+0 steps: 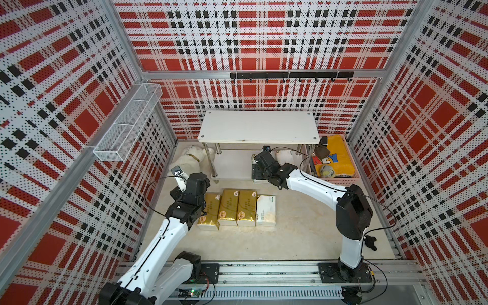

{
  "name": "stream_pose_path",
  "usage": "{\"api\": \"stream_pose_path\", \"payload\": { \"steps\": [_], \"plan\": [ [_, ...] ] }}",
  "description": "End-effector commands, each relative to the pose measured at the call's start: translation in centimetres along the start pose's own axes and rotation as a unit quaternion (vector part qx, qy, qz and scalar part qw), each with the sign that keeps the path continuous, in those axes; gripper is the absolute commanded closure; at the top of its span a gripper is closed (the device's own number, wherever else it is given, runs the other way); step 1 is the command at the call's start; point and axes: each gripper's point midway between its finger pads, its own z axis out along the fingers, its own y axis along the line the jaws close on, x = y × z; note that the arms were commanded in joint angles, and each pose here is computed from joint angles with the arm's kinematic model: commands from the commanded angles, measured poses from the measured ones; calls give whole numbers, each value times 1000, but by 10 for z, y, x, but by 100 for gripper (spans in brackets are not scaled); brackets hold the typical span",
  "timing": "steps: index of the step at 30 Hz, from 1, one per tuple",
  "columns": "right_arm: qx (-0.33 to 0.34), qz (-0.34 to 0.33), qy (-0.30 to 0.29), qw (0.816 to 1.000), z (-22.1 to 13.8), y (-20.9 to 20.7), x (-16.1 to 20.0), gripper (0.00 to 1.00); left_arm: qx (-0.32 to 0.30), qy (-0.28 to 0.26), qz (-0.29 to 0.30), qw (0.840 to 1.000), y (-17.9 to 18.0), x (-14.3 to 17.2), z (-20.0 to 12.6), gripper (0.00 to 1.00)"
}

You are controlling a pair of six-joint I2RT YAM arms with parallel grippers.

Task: Place the tissue boxes on the shelf by color
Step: Place a box of tissues on the shelf.

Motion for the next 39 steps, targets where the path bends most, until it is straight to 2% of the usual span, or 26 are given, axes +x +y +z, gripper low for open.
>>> {"api": "stream_pose_path", "payload": {
  "steps": [1,9,24,39],
  "plan": [
    [24,10,-24,999,5,0,-13,18,2,0,-2,1000,3,0,-4,0],
    [23,8,-27,999,29,12,-24,18,4,-3,-2,1000,4,-1,-6,0],
    [35,20,-19,999,63,3,-31,18,6,-5,-7,1000,5,-1,-7,0],
    [33,16,18,999,86,1,-19,17,6,-5,-9,1000,5,-2,-7,0]
  ]
}}
